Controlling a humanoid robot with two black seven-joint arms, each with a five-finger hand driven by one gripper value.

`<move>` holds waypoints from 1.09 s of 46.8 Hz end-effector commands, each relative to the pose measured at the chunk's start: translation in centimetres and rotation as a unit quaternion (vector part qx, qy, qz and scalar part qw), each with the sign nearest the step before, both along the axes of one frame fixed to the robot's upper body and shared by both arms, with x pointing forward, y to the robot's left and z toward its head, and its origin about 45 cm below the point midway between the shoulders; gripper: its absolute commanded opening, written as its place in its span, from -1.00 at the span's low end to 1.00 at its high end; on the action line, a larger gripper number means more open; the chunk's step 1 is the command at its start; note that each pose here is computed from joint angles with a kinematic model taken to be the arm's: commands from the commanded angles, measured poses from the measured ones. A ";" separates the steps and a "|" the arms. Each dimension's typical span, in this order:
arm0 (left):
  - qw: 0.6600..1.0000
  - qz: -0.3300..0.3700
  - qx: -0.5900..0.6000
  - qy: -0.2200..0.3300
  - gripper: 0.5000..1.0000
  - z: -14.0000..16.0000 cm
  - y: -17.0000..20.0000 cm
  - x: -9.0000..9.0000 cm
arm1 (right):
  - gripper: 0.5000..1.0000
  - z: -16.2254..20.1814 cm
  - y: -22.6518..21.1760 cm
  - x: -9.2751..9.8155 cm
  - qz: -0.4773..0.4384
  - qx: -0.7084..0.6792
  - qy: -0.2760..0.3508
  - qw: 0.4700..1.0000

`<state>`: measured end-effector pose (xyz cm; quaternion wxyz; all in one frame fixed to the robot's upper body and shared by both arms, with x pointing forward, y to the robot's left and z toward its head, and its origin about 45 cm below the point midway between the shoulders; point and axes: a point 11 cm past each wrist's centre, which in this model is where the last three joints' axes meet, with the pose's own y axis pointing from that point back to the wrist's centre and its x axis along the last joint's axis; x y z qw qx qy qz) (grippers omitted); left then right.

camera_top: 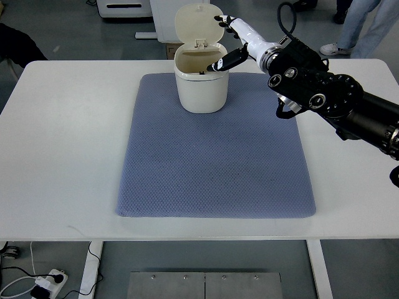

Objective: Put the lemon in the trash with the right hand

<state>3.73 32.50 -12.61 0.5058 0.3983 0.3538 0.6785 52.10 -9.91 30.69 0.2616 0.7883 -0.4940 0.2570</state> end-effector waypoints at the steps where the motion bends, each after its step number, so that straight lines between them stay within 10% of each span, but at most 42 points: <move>1: 1.000 0.000 0.000 0.000 1.00 0.0 0.0 0.0 | 0.86 -0.4 -0.1 -0.1 0.000 0.001 0.004 1.000; 20: 1.000 0.000 0.000 -0.001 1.00 0.0 0.0 0.0 | 0.97 -2.1 2.5 -2.2 0.038 0.038 0.038 0.998; 51: 1.000 0.000 0.000 -0.001 1.00 0.0 0.0 0.0 | 0.97 -0.1 -5.0 -1.9 -0.038 0.215 0.080 0.973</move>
